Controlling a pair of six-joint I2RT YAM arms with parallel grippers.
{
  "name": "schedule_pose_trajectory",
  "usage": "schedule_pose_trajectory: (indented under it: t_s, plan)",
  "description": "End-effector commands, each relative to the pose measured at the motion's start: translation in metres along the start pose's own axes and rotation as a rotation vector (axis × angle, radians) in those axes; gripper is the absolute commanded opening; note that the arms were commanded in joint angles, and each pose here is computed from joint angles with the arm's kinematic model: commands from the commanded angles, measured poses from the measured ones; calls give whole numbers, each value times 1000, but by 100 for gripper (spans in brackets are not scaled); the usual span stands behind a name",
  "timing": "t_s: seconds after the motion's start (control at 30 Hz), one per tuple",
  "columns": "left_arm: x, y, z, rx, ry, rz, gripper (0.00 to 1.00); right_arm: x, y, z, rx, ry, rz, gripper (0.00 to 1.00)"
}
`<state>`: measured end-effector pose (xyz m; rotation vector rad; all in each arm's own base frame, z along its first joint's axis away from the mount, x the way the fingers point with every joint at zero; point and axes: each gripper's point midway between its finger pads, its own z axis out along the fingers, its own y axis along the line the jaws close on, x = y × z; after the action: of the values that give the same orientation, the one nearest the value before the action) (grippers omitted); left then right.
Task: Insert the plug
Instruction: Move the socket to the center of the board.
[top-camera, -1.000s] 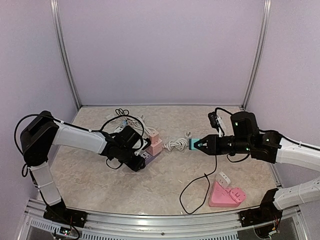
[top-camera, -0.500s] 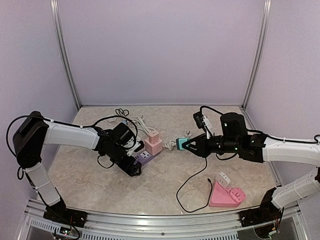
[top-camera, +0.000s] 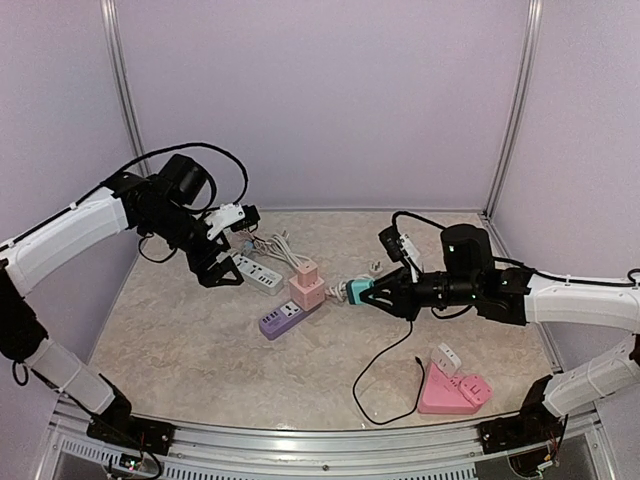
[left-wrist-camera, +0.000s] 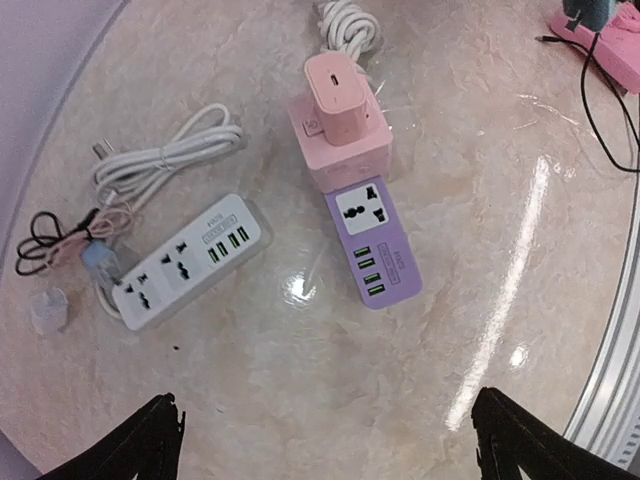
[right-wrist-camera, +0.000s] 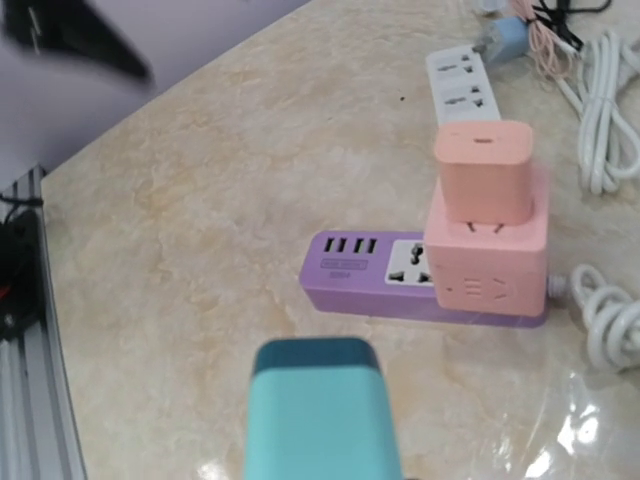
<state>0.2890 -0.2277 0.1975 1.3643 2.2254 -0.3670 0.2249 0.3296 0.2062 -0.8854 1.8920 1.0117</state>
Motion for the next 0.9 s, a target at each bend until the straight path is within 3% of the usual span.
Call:
schedule_pose_trajectory:
  t_s: [0.0, 0.2, 0.33, 0.47, 0.63, 0.87]
  plan:
    - [5, -9, -24, 77, 73, 557, 99, -13, 6, 3, -23, -35, -138, 0]
    - [-8, -4, 26, 321, 96, 894, 99, -12, 1, 12, -30, -54, -160, 0]
    - [-48, 3, 59, 338, -30, 983, 99, -6, 0, 19, -54, -17, -143, 0]
    - [-69, 1, 90, 385, -88, 1031, 99, -2, -2, 23, -64, 13, -134, 0]
    - [-55, -9, 125, 499, -99, 1050, 99, 4, -6, 18, -47, 22, -133, 0]
    - [-71, -19, 150, 507, -167, 982, 99, 9, -9, 21, -53, 35, -129, 0]
